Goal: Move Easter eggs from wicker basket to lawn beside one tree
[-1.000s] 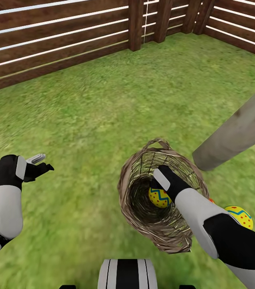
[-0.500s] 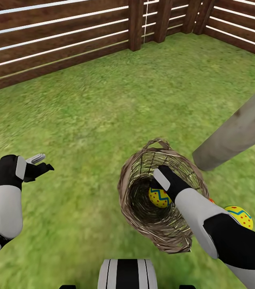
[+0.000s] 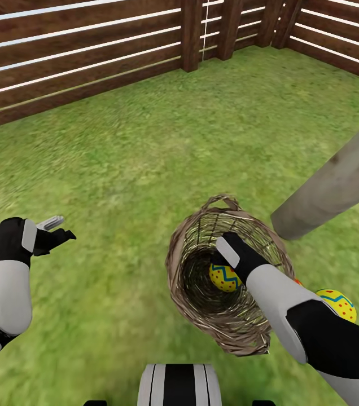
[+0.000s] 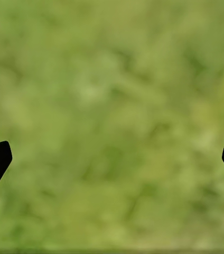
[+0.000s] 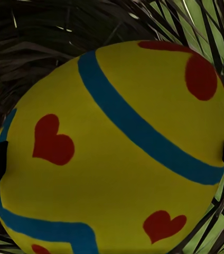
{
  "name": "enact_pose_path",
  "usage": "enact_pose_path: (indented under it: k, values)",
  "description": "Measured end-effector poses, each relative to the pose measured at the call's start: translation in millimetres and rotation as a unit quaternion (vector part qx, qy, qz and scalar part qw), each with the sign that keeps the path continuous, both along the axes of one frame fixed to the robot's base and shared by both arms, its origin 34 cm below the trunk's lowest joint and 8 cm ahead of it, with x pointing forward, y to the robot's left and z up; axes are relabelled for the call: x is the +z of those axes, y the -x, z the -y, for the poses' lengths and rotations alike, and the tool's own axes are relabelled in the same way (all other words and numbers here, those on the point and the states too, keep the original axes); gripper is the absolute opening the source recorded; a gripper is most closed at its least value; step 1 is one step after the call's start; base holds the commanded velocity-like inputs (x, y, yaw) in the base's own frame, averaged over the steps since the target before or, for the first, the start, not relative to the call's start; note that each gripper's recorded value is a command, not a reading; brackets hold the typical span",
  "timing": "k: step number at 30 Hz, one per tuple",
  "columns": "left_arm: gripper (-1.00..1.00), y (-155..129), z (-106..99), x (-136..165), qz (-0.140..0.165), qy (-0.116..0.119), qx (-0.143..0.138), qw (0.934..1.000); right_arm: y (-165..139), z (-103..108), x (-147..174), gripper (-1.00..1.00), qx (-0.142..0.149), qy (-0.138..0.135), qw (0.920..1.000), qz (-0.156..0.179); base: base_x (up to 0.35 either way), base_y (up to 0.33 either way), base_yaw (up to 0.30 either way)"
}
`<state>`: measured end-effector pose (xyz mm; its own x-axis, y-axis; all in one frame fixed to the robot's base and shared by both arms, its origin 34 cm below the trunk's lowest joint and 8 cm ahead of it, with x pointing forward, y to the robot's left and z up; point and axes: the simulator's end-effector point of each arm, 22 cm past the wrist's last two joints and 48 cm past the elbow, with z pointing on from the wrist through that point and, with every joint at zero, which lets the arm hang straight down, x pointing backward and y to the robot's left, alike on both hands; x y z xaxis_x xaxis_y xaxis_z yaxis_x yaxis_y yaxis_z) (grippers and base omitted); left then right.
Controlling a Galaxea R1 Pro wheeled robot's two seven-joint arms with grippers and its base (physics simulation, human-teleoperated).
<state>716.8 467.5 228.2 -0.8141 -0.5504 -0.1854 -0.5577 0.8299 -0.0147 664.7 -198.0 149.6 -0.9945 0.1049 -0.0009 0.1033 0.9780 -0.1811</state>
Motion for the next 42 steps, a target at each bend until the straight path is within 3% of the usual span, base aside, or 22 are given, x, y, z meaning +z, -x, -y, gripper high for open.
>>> enact_pose_path:
  k: [25, 26, 42]
  values:
    - [1.0, 0.0, -0.3, 0.2, 0.0, 0.0, 0.0, 1.0, 0.0, 0.0, 0.0, 1.0, 0.0, 0.0, 1.0, 0.0, 0.0, 0.0, 0.0]
    - [1.0, 0.1, -0.3, 0.2, 0.0, 0.0, 0.0, 1.0, 0.0, 0.0, 0.0, -1.0, 0.0, 0.0, 1.0, 0.0, 0.0, 0.0, 0.0]
    - [1.0, 0.9, -3.9, 1.2, 0.0, -0.001, 0.003, 1.0, 0.1, -0.1, 0.1, -1.0, 0.0, -0.001, 1.0, 0.0, 0.0, 0.0, 0.0]
